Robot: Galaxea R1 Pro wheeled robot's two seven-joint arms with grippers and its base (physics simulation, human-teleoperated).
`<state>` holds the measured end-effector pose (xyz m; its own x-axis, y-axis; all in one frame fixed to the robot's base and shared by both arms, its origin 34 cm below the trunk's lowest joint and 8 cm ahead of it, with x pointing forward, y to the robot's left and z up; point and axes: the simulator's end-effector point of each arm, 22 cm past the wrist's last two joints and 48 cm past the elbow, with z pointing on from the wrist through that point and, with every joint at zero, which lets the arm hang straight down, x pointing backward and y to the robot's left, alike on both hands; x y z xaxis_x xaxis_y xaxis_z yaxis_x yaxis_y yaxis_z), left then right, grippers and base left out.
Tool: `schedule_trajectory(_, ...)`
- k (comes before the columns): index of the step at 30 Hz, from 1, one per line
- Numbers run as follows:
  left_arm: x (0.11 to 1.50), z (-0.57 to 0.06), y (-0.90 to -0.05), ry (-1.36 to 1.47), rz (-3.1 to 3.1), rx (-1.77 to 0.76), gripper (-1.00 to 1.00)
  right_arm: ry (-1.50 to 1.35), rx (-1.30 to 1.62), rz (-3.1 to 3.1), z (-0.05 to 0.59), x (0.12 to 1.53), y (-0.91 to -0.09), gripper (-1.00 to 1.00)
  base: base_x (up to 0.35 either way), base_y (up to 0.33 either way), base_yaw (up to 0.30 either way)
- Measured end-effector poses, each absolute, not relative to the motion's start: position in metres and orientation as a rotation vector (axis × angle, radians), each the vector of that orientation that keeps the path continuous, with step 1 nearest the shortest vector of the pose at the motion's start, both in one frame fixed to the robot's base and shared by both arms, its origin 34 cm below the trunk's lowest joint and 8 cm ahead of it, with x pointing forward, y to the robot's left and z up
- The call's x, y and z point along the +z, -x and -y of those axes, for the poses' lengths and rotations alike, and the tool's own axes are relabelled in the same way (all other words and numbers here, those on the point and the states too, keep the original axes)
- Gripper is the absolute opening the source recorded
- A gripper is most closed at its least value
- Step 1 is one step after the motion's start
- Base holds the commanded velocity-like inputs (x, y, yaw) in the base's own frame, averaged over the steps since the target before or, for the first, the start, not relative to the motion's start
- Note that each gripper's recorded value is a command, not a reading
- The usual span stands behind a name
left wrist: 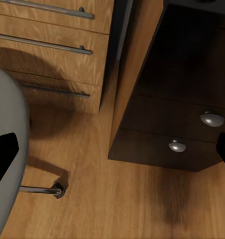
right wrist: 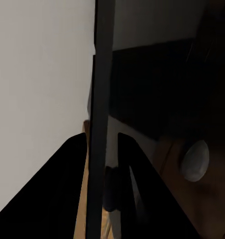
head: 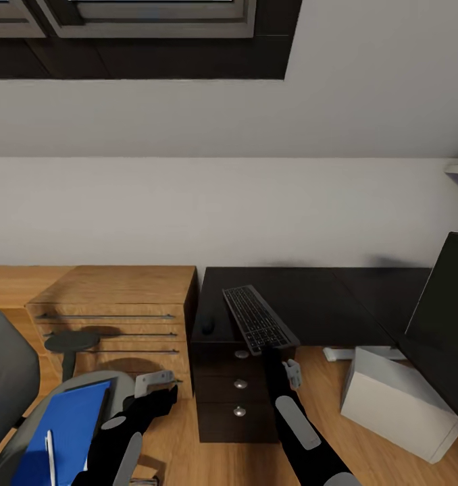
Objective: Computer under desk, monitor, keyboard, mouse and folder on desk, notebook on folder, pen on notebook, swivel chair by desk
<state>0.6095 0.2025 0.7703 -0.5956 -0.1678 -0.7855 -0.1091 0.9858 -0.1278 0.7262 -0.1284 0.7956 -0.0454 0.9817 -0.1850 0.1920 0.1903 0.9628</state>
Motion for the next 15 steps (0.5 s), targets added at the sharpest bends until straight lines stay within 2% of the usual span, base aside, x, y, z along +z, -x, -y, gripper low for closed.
schedule_trajectory(4, 0.763, -0.202, -0.609, 0.192, -2.215, -0.082, 1.00, -1.180, 0.989, -1.452, 0.128, 0.792, -0.727, -1.00, 0.000, 0.000, 0.000)
schedule_trajectory(5, 0.763, -0.202, -0.609, 0.192, -2.215, -0.082, 1.00, -1.180, 0.989, -1.452, 0.127, 0.792, -0.727, 1.00, 0.000, 0.000, 0.000)
schedule_trajectory(15, 0.761, -0.201, -0.609, 0.189, -2.218, -0.084, 1.00, -1.204, 0.979, -1.474, 0.127, 0.779, -0.723, 1.00, -0.008, 0.000, 0.000)
